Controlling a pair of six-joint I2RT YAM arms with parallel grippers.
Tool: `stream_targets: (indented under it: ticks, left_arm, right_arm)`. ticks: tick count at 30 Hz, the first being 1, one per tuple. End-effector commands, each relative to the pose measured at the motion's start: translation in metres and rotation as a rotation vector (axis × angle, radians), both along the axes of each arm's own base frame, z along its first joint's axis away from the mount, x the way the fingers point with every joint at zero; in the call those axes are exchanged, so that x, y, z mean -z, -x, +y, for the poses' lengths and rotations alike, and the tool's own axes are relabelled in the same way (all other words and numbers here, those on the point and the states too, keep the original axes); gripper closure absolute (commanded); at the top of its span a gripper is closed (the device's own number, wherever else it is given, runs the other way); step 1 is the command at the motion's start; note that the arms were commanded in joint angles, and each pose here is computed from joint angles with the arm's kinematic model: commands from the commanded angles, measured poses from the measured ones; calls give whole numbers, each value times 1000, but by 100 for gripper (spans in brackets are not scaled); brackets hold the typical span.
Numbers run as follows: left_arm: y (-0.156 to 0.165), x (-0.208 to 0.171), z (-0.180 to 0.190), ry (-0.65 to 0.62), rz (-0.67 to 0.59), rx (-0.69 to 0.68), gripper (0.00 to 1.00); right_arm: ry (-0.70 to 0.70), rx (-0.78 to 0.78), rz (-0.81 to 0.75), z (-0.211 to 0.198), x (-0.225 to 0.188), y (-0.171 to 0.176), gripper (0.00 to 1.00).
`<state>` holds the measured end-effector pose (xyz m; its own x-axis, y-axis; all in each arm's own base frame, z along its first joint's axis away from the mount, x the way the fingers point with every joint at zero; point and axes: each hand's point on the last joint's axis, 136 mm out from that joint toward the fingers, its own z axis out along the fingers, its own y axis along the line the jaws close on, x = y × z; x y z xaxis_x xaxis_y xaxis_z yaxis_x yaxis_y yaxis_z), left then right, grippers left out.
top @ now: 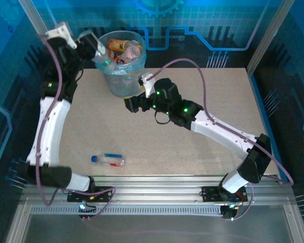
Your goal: Put the plastic bottles in the bin
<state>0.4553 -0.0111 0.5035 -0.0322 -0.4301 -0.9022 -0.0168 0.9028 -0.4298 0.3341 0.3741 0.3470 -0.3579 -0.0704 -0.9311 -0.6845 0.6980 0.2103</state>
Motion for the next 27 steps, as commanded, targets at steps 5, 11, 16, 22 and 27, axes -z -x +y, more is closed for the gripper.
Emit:
stream_targets:
  ticks: [5, 11, 16, 22, 27]
  left_arm:
    - [-99, 3, 17, -184, -38, -99, 52]
    - [-146, 39, -4, -301, -42, -35, 53]
    - [-168, 99, -26, -438, 51, 14, 51]
    - [-169, 159, -36, -427, 118, 61, 47]
    - [-171, 189, -35, -411, 180, 76, 46]
  right_arm:
    - [9, 53, -14, -32, -26, -19, 7]
    - [8, 71, 13, -47, -21, -34, 8]
    - [11, 63, 41, -50, -13, -41, 9]
    - [15, 43, 78, -45, -1, -43, 9]
    - [12, 37, 106, -42, 5, -44, 9]
